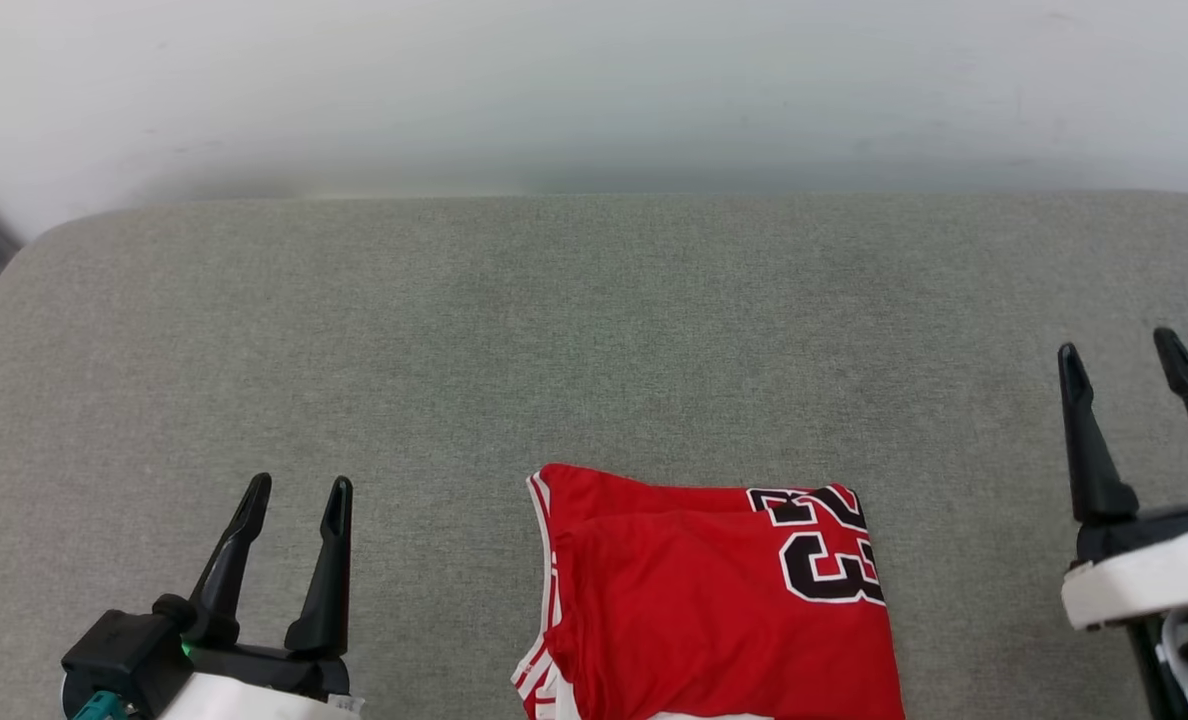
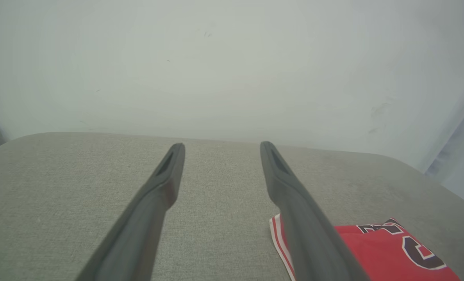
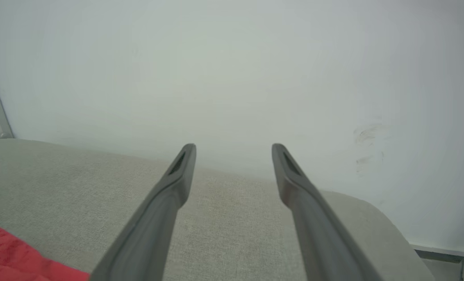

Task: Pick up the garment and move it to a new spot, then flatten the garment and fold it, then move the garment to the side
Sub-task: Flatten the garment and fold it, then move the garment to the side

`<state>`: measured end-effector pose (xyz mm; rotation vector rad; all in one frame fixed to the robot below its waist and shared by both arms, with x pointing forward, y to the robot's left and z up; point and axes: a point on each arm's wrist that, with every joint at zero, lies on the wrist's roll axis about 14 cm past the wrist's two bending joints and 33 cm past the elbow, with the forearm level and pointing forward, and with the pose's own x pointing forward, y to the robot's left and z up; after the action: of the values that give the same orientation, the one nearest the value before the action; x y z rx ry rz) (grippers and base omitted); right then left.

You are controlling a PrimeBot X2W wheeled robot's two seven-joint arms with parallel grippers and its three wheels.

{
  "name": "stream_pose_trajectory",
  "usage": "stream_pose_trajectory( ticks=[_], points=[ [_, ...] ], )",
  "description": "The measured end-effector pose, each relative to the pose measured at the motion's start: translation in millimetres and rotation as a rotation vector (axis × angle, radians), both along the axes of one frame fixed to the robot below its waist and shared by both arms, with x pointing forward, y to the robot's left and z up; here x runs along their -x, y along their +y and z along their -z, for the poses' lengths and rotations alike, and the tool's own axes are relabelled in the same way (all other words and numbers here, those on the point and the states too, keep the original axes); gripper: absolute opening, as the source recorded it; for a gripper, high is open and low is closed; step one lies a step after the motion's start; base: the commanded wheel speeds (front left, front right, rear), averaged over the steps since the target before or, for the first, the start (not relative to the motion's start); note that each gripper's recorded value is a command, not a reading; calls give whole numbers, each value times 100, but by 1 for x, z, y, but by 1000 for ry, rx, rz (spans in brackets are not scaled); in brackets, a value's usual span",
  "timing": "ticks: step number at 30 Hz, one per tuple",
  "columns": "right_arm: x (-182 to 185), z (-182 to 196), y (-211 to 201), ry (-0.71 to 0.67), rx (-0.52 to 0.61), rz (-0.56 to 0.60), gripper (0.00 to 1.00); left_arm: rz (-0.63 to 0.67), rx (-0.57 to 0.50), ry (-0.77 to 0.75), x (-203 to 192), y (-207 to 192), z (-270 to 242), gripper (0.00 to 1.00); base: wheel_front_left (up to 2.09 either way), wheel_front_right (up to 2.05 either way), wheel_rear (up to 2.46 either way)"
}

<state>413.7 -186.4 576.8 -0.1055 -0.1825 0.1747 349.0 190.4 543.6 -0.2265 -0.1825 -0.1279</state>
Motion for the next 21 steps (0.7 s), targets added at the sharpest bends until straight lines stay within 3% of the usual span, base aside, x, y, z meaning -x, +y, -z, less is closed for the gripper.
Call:
stream_pose_trajectory(
  ticks=[10, 21],
  points=[
    [27, 15, 16, -25, -114, 12, 100, -1, 12, -9, 3, 0, -3, 100, 0, 0, 0],
    [32, 19, 21, -16, -147, 20, 100, 11, 19, -4, 4, -4, -2, 100, 0, 0, 0]
  ],
)
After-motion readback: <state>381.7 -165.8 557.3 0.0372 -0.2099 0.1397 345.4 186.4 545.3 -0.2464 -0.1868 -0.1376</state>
